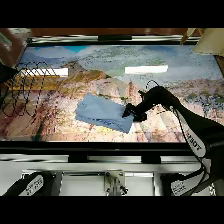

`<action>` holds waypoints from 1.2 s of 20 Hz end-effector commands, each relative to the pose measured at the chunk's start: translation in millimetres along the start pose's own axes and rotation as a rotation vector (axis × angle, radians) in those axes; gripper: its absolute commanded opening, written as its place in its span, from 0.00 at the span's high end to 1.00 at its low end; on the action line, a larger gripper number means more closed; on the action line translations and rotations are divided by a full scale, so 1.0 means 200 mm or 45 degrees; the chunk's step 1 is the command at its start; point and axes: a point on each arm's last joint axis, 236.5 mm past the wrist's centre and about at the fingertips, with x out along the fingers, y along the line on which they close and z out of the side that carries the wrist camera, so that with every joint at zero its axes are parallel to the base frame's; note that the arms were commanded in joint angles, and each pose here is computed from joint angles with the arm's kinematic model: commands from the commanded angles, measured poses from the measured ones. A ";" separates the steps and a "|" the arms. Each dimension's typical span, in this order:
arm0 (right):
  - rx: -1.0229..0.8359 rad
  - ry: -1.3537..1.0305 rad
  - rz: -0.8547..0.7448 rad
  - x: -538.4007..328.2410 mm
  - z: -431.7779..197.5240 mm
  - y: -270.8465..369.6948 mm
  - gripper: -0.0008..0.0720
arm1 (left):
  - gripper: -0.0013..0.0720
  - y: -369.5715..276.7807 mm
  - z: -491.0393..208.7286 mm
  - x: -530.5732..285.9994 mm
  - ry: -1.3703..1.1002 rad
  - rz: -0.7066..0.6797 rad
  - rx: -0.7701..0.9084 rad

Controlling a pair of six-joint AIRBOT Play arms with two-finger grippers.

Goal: Fold the shirts.

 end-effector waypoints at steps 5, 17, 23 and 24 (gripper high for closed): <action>-0.250 -0.122 0.195 -0.14 0.14 0.30 0.89 | 0.94 0.00 0.00 0.00 -0.001 -0.003 -0.006; 0.050 -1.093 0.197 -1.62 0.93 -0.30 0.89 | 0.94 -0.11 -0.21 -0.01 0.225 -0.086 0.007; 0.559 -0.987 -0.130 -1.77 0.64 -1.23 0.89 | 0.94 -0.13 -0.22 0.02 0.227 -0.090 -0.056; 0.617 -0.879 -0.191 -1.68 0.55 -1.31 0.89 | 0.94 -0.13 -0.22 0.03 0.234 -0.094 -0.055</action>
